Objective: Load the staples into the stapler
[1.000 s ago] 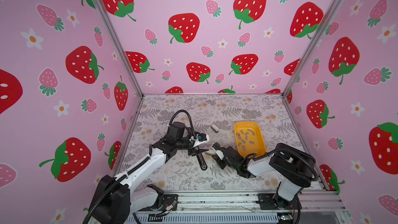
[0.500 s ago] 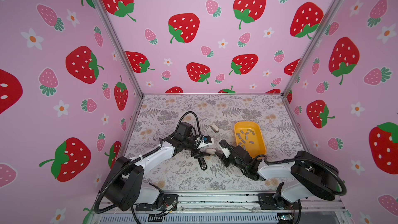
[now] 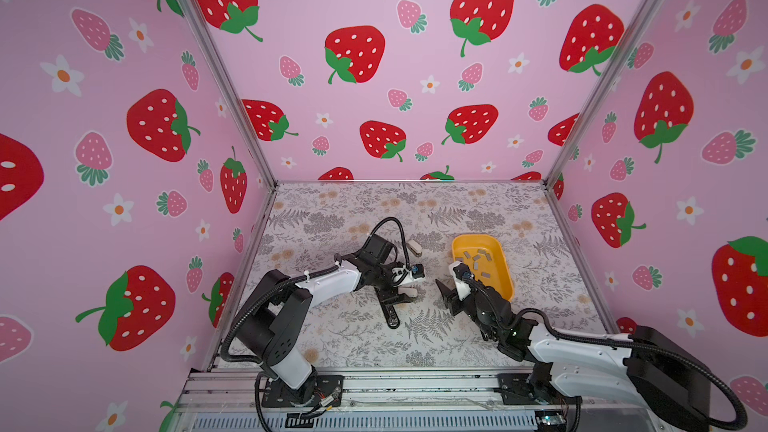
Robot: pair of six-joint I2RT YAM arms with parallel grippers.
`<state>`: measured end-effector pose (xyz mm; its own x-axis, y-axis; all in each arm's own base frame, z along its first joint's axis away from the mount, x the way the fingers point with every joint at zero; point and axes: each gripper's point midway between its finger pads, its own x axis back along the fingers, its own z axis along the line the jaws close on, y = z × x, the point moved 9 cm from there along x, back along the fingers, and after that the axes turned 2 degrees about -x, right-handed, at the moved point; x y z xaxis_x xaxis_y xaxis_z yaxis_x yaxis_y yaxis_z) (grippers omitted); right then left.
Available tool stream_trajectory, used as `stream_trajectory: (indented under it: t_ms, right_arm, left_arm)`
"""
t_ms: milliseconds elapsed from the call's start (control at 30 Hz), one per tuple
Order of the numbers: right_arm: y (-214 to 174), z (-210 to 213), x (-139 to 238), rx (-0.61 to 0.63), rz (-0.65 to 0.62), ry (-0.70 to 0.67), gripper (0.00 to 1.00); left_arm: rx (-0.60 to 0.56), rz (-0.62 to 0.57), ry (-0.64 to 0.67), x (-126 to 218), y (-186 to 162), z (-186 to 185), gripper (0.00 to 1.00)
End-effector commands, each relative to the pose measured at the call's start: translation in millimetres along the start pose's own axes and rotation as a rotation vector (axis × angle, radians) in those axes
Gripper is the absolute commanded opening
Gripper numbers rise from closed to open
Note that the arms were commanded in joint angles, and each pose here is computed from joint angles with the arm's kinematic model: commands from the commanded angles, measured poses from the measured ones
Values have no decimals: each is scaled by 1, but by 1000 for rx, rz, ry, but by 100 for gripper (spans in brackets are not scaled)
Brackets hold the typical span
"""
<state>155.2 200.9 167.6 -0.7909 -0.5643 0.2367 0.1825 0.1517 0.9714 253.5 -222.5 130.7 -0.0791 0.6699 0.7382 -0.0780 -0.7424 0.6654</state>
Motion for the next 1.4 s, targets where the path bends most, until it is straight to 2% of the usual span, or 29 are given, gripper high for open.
stream_trajectory:
  t_ms: [0,433,567,767,833,867,1100,1233,1367]
  right_arm:
    - [-8,-12,8,-12,14,-72,61]
    - [-11,-18,16,-24,11,-81,63]
    - [-10,-17,14,-21,15,-80,63]
    - [-14,-18,15,-32,19,-78,63]
    - [-13,-17,14,-38,22,-70,63]
    - [-13,-16,13,-40,22,-64,63]
    - [-6,-12,10,-95,30,-59,61]
    - [8,3,10,-126,9,29,62]
    - [25,25,14,-147,-33,136,63]
  left_arm:
    - [-42,36,-3,-6,11,6,72]
    - [-106,142,-68,-27,10,3,60]
    - [-107,139,-85,-29,10,3,50]
    - [-130,94,-105,-24,18,1,23]
    - [-145,64,-94,-17,23,1,5]
    - [-149,51,-78,-13,26,1,0]
    - [-108,-64,102,30,42,-9,0]
    - [-74,-201,180,53,48,-25,0]
    - [-66,-262,230,59,43,-35,0]
